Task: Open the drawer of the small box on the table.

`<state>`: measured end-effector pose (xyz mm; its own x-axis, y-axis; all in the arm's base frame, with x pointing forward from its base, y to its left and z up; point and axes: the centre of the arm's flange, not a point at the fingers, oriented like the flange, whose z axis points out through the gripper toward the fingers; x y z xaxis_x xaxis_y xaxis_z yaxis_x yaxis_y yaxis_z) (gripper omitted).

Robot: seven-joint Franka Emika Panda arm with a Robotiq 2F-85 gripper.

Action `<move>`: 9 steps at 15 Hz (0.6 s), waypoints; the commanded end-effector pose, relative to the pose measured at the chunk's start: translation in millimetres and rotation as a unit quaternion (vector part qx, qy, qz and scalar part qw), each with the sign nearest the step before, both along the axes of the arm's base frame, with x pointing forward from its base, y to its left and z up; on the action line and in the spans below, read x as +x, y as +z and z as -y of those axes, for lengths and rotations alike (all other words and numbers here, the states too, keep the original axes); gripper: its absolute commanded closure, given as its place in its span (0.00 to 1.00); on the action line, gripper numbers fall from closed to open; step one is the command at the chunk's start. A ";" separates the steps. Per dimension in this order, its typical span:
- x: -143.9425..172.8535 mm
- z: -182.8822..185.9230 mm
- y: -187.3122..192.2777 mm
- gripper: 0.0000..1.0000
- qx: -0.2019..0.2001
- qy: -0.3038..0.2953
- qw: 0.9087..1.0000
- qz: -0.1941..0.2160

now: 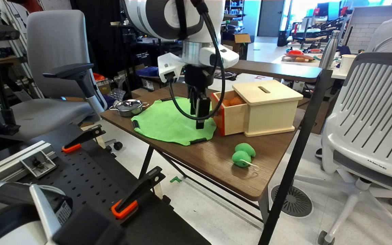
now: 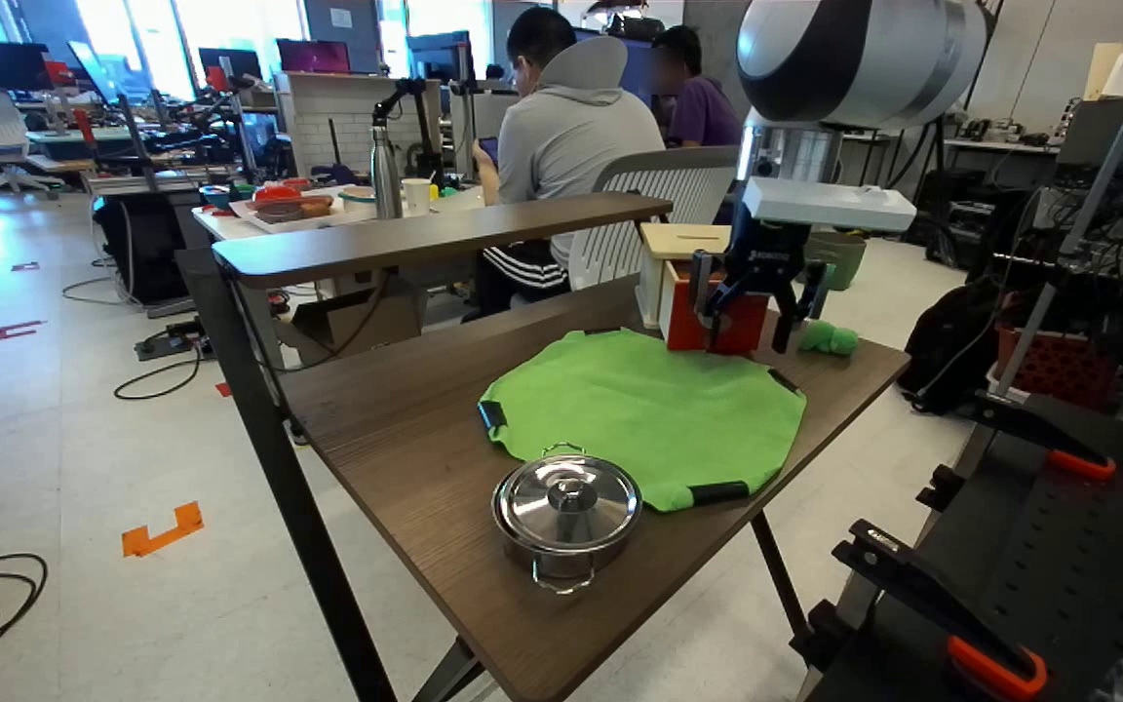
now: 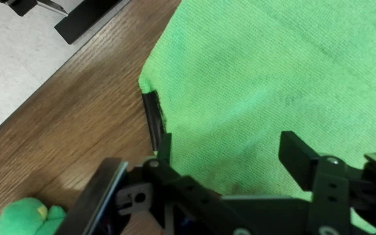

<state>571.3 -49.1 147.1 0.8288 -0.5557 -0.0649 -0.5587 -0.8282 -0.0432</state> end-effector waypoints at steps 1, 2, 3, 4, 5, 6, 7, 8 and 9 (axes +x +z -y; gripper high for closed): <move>-10.3 4.8 15.0 0.00 0.012 0.013 1.000 -0.020; -15.2 5.5 22.2 0.00 0.014 0.023 0.999 -0.025; -20.1 6.3 30.4 0.00 0.020 0.036 0.999 -0.027; -28.3 6.0 43.8 0.00 0.021 0.050 0.998 -0.022; -34.1 6.3 54.7 0.00 0.020 0.061 0.998 -0.017; -42.0 5.6 69.2 0.00 0.014 0.072 0.997 -0.003; -48.6 5.6 83.0 0.00 0.012 0.082 0.997 0.010; -55.5 6.7 95.4 0.00 0.008 0.090 0.996 0.027; -61.1 8.0 104.2 0.00 0.010 0.104 0.994 0.034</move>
<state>544.8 -53.5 206.5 0.8977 -0.4356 -0.0657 -0.4397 -0.8953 -0.0713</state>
